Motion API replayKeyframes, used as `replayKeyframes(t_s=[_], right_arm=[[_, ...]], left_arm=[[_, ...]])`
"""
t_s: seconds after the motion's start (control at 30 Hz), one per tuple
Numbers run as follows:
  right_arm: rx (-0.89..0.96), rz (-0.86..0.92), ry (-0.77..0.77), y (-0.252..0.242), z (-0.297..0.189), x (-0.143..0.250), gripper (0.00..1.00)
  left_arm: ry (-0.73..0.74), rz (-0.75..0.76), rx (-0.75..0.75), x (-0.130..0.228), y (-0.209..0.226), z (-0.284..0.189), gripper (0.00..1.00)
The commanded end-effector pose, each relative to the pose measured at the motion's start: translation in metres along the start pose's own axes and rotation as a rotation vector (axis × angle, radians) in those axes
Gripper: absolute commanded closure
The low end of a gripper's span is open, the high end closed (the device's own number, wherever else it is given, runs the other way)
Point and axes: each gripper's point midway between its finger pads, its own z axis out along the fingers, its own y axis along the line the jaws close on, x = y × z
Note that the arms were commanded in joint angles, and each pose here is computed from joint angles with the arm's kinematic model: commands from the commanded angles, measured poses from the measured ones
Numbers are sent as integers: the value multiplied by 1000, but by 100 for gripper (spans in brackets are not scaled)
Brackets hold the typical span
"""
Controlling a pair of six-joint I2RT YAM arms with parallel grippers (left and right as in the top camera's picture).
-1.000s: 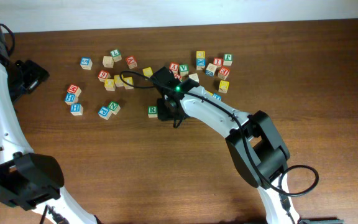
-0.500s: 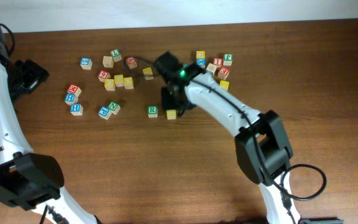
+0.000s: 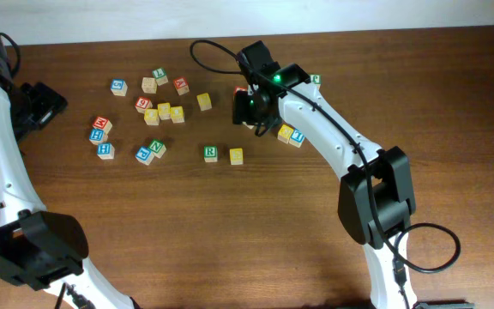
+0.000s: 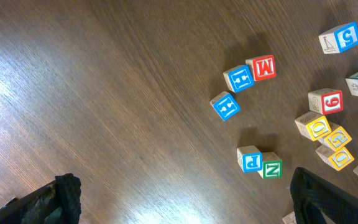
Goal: Spell out RSS
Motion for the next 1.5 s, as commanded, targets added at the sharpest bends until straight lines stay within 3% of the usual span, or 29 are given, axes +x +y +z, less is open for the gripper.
replayKeyframes(t_s=[0.0, 0.03, 0.1, 0.27, 0.47, 0.63, 0.83, 1.03, 1.33, 1.47], right_arm=[[-45, -13, -32, 12, -1, -10, 25], [-50, -14, -41, 13, -1, -12, 24], [-68, -19, -67, 17, -2, -19, 12], [-42, 6, -43, 3, -13, -16, 10], [-26, 98, -145, -42, -99, -45, 5], [64, 210, -198, -134, -174, -53, 2], [166, 413, -102, -219, -192, -28, 2], [203, 533, -128, -271, -209, -25, 2], [212, 563, -138, -285, -214, -24, 2], [212, 563, -138, -285, -214, -24, 2]], left_arm=[[-24, -5, -4, -4, 5, -7, 1], [-24, -5, -4, -4, 5, -7, 1], [-25, -5, -4, -4, 5, -7, 1], [-24, -5, -4, -4, 5, -7, 1], [-24, -5, -4, -4, 5, -7, 1], [-24, -5, -4, -4, 5, -7, 1], [-24, -5, -4, -4, 5, -7, 1], [-25, -5, -4, -4, 5, -7, 1], [-24, -6, -3, -4, 5, -7, 1], [57, -3, 121, 11, -16, -8, 1]])
